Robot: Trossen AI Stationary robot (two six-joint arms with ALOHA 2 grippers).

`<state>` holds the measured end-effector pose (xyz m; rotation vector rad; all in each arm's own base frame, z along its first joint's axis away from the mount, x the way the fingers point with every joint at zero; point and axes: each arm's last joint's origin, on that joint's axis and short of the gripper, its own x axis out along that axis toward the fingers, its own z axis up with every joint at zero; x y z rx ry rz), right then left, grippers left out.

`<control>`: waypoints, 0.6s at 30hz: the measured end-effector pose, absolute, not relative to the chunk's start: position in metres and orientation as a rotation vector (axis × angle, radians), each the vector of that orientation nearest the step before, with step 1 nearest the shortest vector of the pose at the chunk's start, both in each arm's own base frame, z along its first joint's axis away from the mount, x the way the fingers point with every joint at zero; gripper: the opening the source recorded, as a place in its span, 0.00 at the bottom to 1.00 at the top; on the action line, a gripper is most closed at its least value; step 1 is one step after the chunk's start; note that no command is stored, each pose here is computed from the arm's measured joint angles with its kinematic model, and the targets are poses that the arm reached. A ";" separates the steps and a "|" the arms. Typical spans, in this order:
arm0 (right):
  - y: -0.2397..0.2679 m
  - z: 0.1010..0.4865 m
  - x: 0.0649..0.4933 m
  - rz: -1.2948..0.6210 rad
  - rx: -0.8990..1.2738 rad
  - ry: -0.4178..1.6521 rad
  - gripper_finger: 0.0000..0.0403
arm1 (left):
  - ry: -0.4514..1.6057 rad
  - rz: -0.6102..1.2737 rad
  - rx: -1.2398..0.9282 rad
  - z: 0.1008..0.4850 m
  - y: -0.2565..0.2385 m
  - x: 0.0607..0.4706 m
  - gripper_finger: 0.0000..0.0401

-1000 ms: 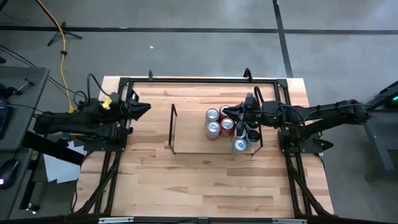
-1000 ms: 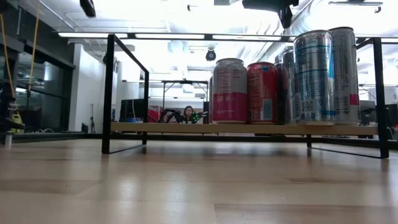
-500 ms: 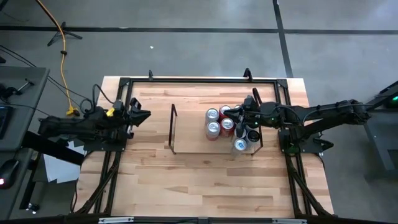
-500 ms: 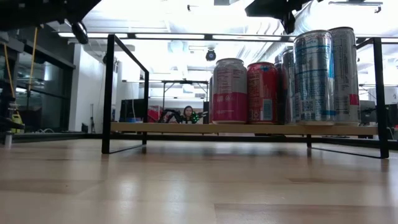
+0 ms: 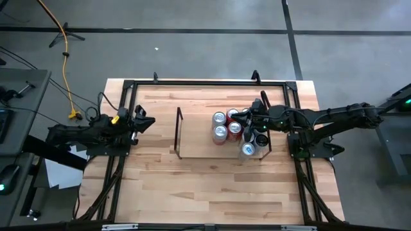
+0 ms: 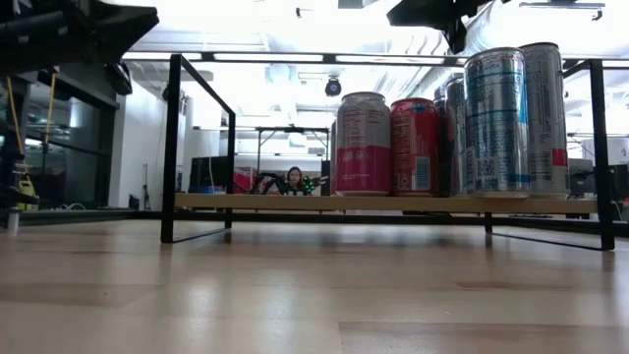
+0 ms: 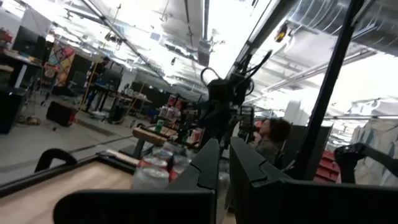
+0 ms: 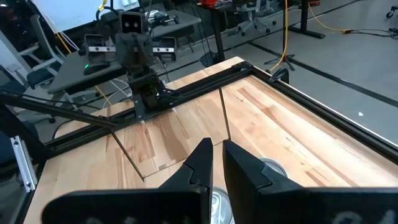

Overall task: Place canned beverage on shelf
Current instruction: Return to Home Position

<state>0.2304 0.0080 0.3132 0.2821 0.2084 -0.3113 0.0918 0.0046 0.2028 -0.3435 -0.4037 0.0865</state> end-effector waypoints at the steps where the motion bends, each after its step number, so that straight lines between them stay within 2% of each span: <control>1: 0.008 0.313 0.230 -0.312 0.282 0.209 0.06 | -0.396 0.090 -0.342 0.202 0.005 0.092 0.00; 8: 0.008 0.312 0.230 -0.314 0.278 0.219 0.06 | -0.300 0.163 -0.302 0.193 0.006 0.095 0.00; 18: 0.008 0.305 0.228 -0.331 0.294 0.289 0.06 | -0.141 0.140 -0.195 0.179 0.005 0.098 0.00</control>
